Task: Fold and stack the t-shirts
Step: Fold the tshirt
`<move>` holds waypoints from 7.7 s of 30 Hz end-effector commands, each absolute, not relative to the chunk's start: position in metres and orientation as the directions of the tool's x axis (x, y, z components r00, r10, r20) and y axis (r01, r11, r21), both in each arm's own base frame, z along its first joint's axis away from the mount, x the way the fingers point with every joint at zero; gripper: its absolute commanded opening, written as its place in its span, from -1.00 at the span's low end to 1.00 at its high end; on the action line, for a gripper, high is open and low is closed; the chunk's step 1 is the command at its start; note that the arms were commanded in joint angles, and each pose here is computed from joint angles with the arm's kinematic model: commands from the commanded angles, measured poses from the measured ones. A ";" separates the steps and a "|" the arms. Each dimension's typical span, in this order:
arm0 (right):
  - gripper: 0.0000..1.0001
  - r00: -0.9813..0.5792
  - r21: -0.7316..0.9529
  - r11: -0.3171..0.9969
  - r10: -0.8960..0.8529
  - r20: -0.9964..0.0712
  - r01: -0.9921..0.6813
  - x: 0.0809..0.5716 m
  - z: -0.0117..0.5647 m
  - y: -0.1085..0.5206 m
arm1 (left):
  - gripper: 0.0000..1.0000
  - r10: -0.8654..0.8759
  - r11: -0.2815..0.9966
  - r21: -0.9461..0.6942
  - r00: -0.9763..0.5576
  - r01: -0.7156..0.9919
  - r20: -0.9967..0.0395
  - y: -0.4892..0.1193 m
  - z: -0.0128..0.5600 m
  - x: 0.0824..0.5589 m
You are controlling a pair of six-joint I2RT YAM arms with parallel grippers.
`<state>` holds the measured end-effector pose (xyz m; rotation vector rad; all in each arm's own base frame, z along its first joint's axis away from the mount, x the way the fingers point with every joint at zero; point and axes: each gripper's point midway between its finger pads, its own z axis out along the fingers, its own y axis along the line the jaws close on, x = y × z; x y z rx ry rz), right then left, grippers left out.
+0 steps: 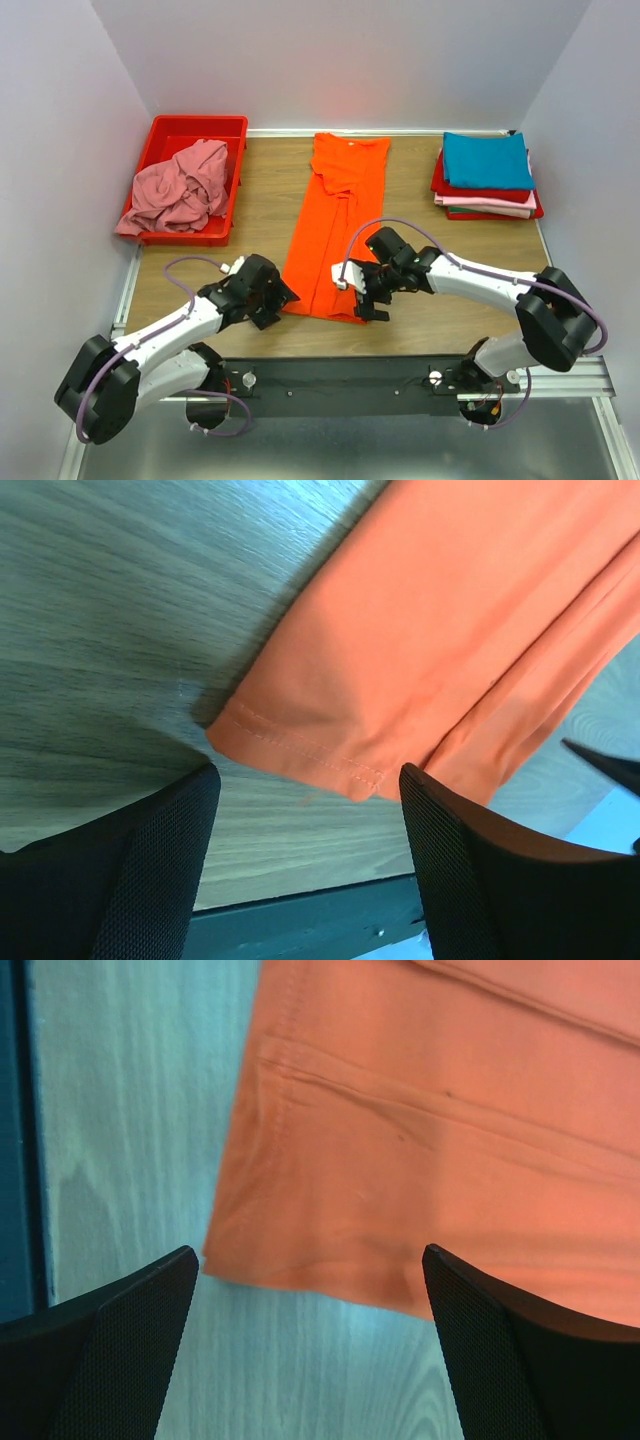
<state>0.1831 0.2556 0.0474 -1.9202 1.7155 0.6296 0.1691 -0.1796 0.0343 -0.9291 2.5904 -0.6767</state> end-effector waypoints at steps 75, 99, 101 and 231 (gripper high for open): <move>-0.99 -0.120 -0.179 0.294 -0.766 -0.631 -0.939 0.450 0.083 0.230 | -1.00 -0.425 0.817 -0.564 -0.788 -0.122 -0.445 -0.224 0.095 0.491; -0.99 -0.159 -0.179 0.338 -0.765 -0.624 -0.924 0.481 0.068 0.228 | -1.00 -0.404 0.813 -0.574 -0.809 -0.103 -0.427 -0.231 0.078 0.516; -0.98 -0.162 -0.184 0.341 -0.770 -0.617 -0.922 0.483 0.065 0.227 | -1.00 -0.408 0.811 -0.575 -0.807 -0.106 -0.427 -0.230 0.078 0.518; 0.99 -0.270 0.064 0.329 -0.634 -0.725 -0.942 0.284 0.108 0.195 | 0.46 -0.135 0.900 -0.378 -0.688 0.216 -0.714 -0.155 0.118 0.403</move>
